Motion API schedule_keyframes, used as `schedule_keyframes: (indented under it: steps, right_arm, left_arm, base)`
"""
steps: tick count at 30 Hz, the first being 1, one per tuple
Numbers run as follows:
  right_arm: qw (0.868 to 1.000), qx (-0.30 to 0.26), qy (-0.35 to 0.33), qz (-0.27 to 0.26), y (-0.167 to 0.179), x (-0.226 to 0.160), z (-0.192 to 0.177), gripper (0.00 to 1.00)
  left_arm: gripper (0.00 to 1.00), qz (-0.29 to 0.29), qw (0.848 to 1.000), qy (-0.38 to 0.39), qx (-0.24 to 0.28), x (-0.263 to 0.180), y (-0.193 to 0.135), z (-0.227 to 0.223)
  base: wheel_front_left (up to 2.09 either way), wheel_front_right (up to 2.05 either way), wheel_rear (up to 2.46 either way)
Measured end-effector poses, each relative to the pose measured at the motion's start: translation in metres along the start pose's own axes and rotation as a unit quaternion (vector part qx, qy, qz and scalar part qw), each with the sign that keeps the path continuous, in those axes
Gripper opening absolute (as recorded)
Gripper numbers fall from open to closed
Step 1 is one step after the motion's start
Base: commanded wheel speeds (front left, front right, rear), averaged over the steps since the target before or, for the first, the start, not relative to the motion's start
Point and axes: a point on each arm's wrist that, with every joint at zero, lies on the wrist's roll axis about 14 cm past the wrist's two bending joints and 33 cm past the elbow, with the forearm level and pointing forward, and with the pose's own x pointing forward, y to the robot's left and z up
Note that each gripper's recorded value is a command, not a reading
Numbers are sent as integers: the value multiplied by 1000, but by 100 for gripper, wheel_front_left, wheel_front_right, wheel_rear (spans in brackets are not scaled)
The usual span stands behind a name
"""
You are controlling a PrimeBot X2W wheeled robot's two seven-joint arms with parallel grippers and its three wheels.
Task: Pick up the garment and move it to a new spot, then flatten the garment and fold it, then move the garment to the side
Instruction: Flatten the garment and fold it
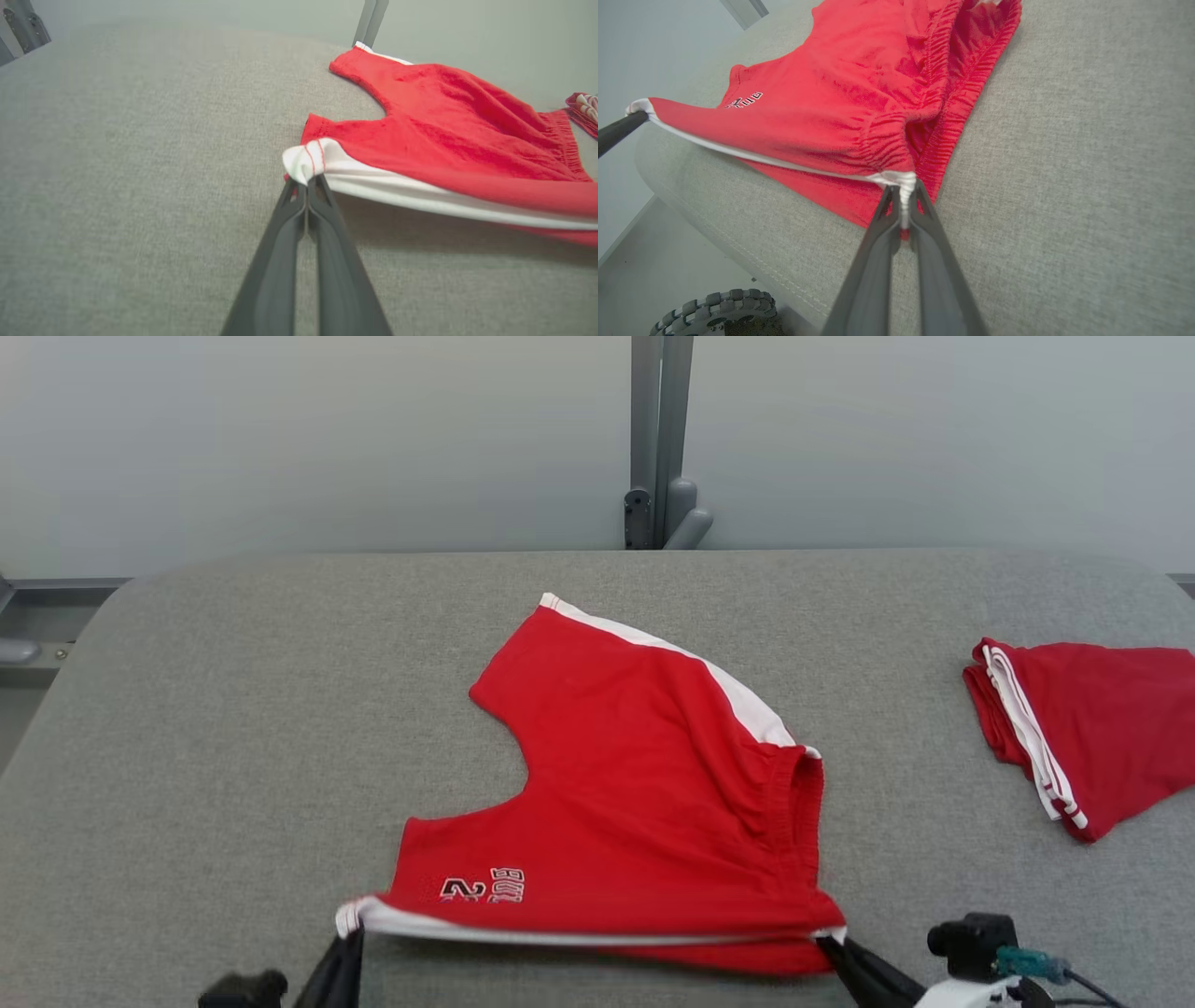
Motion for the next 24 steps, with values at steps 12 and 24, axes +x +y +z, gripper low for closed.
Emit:
schedule_keyframes:
  steps: [12,24]
  right_arm:
    - [983,109,-143,-33,-30,72,103,0]
    - [974,155,-128,-108,-86,122,75,0]
  left_arm:
    - [0,-105,981,-100,132,133,-45,121]
    - [0,-165,961,6,220,259,-75,73]
  base:
    - [0,0,0]
    - [0,0,0]
